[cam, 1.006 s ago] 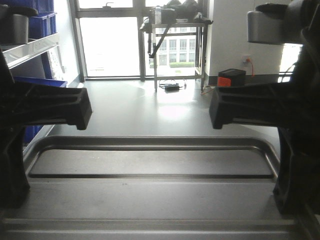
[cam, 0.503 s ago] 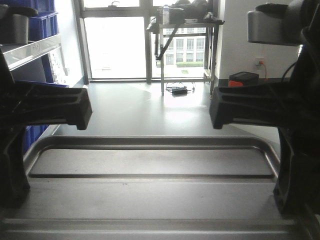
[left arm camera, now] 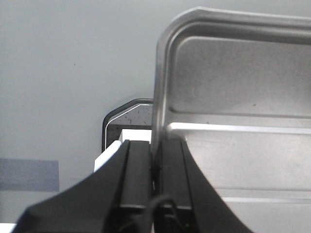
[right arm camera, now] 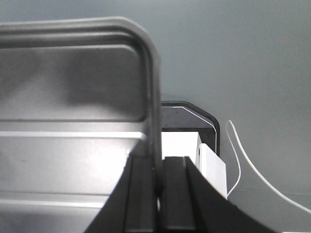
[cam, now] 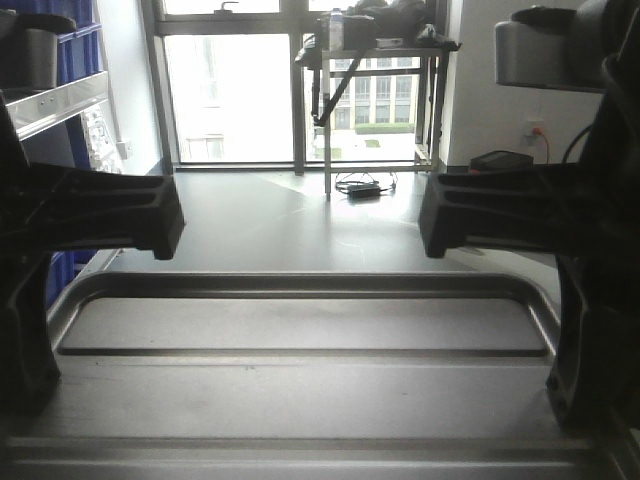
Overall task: Grab silver tray and stack on right shelf
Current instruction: 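Hold the tray in both grippers while the base drives away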
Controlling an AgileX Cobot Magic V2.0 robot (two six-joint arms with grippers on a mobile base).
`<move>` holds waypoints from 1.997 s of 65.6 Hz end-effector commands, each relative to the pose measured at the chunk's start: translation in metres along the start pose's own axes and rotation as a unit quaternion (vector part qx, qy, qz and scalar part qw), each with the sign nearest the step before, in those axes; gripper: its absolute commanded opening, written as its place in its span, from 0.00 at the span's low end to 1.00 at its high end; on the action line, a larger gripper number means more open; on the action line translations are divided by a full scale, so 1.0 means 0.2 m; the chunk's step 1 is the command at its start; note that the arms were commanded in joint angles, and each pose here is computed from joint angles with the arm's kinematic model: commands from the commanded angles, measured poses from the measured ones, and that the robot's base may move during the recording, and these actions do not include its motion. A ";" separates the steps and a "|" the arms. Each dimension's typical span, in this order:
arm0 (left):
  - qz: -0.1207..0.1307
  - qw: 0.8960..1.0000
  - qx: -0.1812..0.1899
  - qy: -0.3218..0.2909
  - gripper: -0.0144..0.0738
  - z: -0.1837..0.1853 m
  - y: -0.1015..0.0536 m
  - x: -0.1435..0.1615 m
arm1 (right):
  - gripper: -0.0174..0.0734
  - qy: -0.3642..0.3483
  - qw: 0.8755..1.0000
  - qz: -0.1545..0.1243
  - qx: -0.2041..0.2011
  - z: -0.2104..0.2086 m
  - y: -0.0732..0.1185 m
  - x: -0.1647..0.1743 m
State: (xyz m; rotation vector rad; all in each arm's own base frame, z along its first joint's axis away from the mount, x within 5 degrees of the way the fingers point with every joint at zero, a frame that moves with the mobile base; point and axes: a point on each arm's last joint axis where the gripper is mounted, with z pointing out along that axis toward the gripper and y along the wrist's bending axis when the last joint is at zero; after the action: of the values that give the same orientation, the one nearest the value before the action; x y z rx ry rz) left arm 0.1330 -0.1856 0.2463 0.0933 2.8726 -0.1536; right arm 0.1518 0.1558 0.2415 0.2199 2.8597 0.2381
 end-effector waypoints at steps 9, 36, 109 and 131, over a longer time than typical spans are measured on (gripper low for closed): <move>-0.001 1.000 0.012 -0.018 0.05 -0.06 0.00 -0.01 | 0.26 -0.024 1.000 -0.008 -0.017 -0.06 0.01 -0.02; -0.001 1.000 0.012 -0.018 0.05 -0.06 0.00 -0.01 | 0.26 -0.024 1.000 -0.008 -0.017 -0.06 0.01 -0.02; -0.001 1.000 0.011 -0.018 0.05 -0.06 0.00 -0.01 | 0.26 -0.024 1.000 -0.008 -0.017 -0.06 0.01 -0.02; -0.001 1.000 0.011 -0.018 0.05 -0.06 0.00 -0.01 | 0.26 -0.024 1.000 -0.008 -0.017 -0.06 0.01 -0.02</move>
State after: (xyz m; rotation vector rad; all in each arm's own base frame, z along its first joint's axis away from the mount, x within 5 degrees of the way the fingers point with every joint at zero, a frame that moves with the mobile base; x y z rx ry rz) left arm 0.1330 -0.1856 0.2463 0.0933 2.8726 -0.1536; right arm 0.1518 0.1558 0.2415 0.2199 2.8597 0.2381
